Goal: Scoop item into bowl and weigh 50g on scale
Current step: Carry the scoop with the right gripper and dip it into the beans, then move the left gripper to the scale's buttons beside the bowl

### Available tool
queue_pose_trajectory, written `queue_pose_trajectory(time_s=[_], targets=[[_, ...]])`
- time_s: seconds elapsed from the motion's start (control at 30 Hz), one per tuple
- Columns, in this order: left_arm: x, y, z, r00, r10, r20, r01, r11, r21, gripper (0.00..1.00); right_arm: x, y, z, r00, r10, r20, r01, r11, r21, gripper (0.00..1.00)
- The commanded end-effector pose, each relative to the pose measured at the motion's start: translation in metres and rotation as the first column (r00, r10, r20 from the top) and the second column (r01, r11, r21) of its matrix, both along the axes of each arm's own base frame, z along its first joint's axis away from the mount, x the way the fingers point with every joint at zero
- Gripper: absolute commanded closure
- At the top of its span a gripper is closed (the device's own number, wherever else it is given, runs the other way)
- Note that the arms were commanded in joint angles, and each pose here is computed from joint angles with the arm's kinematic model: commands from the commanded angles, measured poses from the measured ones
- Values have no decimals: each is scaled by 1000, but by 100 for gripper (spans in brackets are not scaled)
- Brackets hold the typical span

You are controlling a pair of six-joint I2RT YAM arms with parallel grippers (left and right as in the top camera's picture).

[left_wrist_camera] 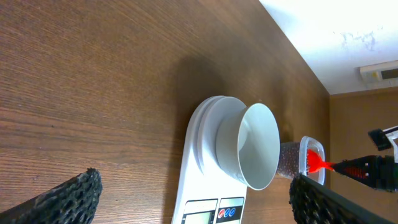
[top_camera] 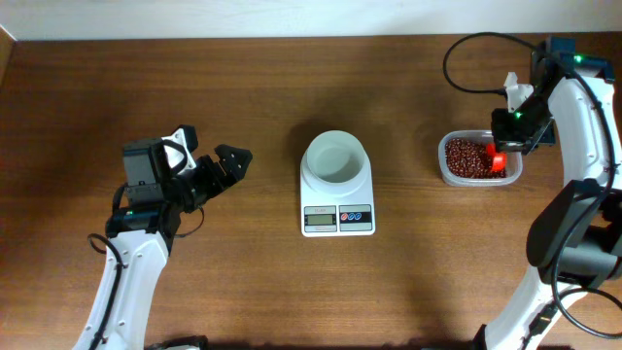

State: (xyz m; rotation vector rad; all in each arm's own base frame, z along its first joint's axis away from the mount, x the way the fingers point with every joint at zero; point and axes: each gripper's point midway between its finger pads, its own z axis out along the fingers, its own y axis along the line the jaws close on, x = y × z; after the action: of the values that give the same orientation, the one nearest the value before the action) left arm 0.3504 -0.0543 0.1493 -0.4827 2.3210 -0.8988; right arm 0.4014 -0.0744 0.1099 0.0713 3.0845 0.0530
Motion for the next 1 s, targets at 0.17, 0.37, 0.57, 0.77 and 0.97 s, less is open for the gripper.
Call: queue_pose_trajectory(time_s=[0.17, 0.37, 0.57, 0.77, 0.97], targets=[[3, 3, 5, 1000, -3, 23, 3, 1000, 24, 1, -1, 0, -5, 1000, -2, -12, 2, 1000, 8, 69], [3, 3, 5, 1000, -3, 23, 3, 1000, 24, 1, -1, -1, -5, 1000, -3, -15, 3, 1000, 1, 63], [3, 3, 5, 1000, -3, 23, 3, 1000, 24, 1, -6, 0, -11, 999, -3, -33, 3, 1000, 4, 62], [3, 3, 5, 1000, -3, 23, 3, 1000, 24, 1, -5, 0, -25, 1000, -2, -27, 2, 1000, 2, 63], [3, 3, 5, 1000, -3, 23, 2, 1000, 24, 1, -1, -7, -25, 1000, -4, -14, 4, 999, -34, 70]])
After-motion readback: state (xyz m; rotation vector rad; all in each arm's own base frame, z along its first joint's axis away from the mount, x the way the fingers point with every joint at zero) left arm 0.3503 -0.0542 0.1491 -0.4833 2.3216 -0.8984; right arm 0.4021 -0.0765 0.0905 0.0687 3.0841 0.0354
